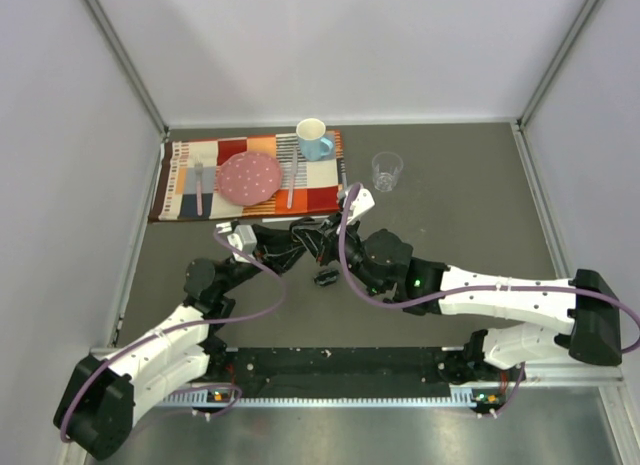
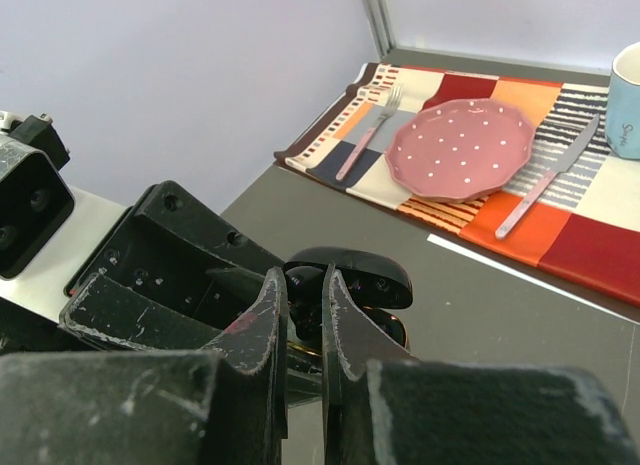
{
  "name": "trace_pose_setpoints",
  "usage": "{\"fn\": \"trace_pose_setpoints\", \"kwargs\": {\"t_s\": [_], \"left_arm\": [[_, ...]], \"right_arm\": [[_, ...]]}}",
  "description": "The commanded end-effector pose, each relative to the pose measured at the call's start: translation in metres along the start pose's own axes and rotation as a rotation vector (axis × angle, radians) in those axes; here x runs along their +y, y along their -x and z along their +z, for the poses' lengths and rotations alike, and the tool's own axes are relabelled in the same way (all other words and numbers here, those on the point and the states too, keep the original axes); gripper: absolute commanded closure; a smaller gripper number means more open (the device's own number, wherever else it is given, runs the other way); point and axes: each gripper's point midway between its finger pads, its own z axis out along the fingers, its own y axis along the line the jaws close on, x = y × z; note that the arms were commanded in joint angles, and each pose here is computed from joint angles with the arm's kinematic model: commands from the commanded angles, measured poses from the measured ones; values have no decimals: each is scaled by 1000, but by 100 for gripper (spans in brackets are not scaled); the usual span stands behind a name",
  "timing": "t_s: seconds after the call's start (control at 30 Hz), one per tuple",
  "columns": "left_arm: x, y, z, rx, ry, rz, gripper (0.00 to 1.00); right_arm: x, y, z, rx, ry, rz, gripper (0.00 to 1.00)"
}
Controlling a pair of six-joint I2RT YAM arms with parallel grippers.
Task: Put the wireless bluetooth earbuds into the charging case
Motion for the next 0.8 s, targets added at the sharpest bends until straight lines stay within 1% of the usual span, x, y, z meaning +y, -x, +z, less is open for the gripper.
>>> {"fn": "trace_pose_setpoints", "kwargs": {"t_s": [0.0,0.1,0.23,0.33,0.4,0.7,0.77], "left_arm": [[-4,40,8,-123,-20,74,100],[-3,43,8,-135,-12,81,100],[-2,44,8,-138,-8,81,100],[-3,45,8,-140,-11,83,100],[-3,46,8,-142,-12,85,100],[-3,46,8,-144,-9,90,100],[-3,48,8,-147,-8,92,100]], "right_arm": [[5,-4,-1,16,3,-10,100],[4,-10,-3,43,0,-14,100],[-2,-17,-5,72,-27,-13,96],[-5,-17,-6,78,-43,-13,96],[-4,-15,-6,78,-46,-12,93],[-8,-11,-7,86,-83,-4,91],[-8,-11,-7,88,-82,-6,89]]}}
